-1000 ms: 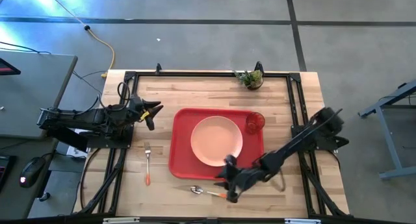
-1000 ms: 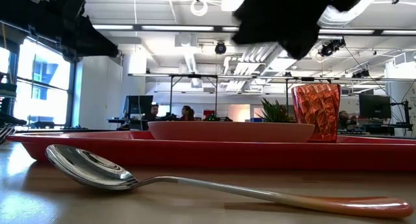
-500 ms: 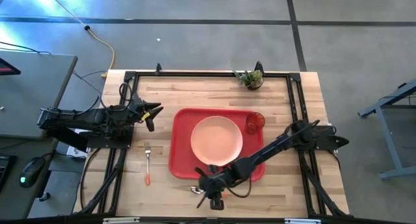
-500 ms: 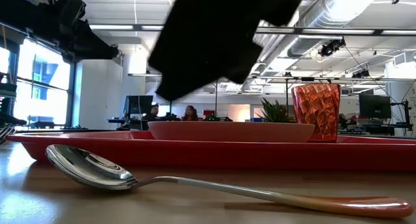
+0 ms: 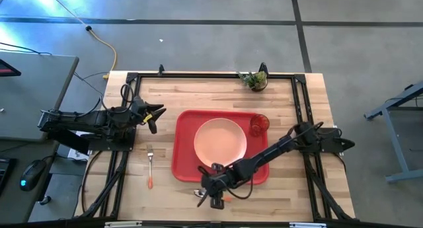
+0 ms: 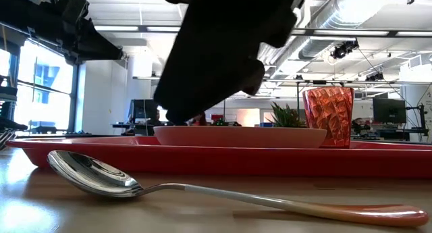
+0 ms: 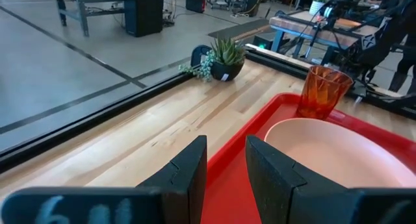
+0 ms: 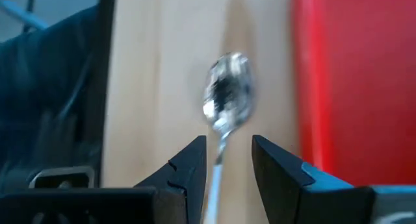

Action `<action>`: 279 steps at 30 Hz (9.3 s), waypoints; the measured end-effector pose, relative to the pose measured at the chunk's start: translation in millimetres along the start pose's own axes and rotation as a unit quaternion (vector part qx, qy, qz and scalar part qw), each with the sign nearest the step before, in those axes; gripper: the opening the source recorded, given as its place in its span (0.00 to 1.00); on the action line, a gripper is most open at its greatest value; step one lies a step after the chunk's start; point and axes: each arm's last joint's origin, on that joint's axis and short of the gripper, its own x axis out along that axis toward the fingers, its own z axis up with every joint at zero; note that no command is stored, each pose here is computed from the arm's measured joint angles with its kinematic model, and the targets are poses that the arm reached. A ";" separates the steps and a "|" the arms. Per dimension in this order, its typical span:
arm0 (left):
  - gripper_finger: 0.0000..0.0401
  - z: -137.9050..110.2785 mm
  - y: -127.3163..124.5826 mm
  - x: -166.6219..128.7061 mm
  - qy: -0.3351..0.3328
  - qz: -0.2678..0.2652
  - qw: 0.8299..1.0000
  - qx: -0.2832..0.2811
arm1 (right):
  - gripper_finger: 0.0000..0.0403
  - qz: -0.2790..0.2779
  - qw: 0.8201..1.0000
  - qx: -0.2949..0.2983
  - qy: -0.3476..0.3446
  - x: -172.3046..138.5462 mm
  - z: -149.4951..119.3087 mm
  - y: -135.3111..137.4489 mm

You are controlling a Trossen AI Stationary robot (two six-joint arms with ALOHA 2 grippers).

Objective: Pick and place plate/cup/fork/spoon on tray
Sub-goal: Put the orange spoon on the red serving tray at the left of the orange plate, then put the orange fork on the red serving tray at the left of the orange plate

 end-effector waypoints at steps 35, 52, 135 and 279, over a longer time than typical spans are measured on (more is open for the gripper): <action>0.24 -6.3 -3.8 2.2 0.030 -0.061 0.998 0.013 | 0.32 -0.059 0.975 -0.207 -0.047 10.2 -19.9 32.3; 0.24 -1.6 -11.1 5.3 0.023 -0.119 0.993 -0.015 | 0.29 -0.103 0.990 -0.096 -0.006 27.1 -46.5 33.7; 0.17 4.3 -129.3 85.3 -0.097 -0.140 0.985 0.038 | 0.00 -0.537 0.800 -0.028 -0.267 -48.6 10.7 -25.0; 0.35 -68.3 -28.5 24.6 0.661 -0.033 0.747 0.067 | 0.26 -0.179 0.956 0.025 -0.233 12.2 31.1 -19.9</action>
